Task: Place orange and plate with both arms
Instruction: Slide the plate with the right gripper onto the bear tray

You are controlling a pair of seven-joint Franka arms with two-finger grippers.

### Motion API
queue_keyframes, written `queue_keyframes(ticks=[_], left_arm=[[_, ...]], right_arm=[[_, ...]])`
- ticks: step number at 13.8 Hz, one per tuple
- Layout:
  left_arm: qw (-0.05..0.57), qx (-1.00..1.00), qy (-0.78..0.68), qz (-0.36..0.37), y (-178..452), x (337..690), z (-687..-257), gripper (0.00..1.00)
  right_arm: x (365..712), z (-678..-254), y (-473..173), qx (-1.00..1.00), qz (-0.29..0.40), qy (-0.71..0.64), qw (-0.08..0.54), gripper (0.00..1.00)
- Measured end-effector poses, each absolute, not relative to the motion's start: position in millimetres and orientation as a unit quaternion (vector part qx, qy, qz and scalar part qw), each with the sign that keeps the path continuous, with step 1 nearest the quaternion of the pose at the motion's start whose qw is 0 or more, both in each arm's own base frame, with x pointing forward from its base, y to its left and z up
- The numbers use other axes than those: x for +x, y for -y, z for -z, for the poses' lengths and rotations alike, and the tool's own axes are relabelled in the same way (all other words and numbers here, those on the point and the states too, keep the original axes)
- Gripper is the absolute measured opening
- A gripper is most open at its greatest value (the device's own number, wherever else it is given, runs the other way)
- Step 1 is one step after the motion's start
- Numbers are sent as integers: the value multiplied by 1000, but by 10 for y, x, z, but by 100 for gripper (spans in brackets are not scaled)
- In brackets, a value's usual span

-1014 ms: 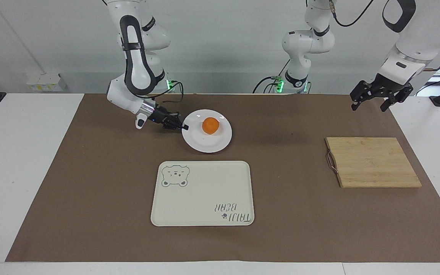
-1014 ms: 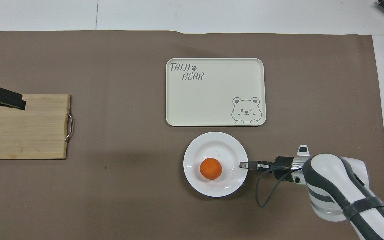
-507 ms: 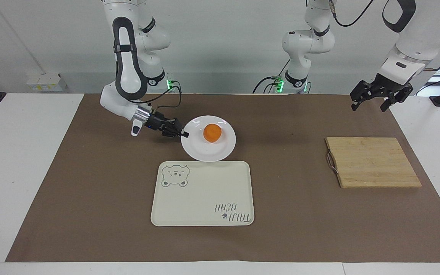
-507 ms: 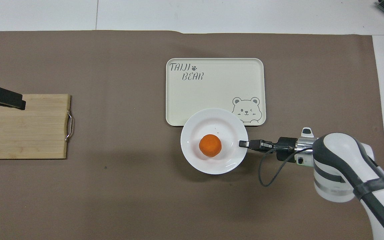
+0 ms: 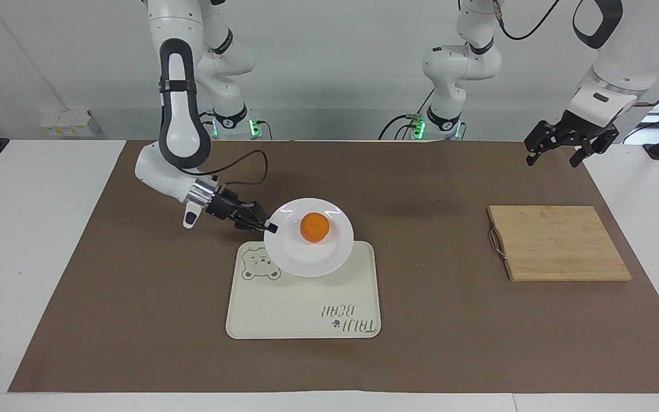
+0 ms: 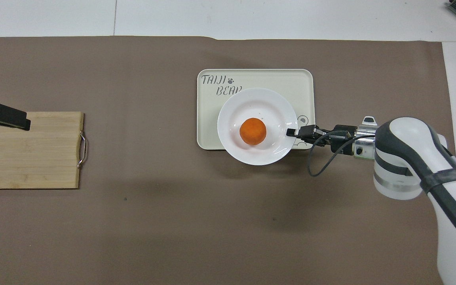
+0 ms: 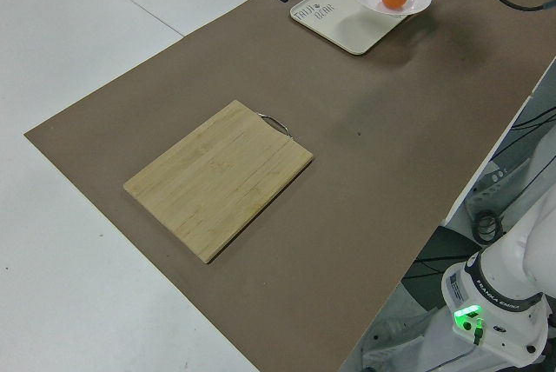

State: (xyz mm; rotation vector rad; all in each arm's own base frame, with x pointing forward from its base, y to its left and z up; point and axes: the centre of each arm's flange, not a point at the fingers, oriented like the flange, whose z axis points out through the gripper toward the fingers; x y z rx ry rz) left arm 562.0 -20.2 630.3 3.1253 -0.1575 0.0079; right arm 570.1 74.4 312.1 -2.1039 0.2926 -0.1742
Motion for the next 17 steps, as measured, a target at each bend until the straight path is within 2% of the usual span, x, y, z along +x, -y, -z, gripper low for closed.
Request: queue_keyframes(ticks=[4,7,10,17], left_arm=[[6,999,50,-3,202,5620,-6303,100],[6,999,50,-3,202,5620,-6303,100],[6,999,50,-3,202,5620,-6303,100],[6,999,50,-3,202,5620,-6303,100]], right_arm=[[6141,-3097,-679,-861,83,-132,485,5],[6330,-2914,-742,-863,78,-134,481,5],[6342,-2726,-751,-877,63,-120,461,5],[6314,-2596,-760,-885,54,-125,445,5]])
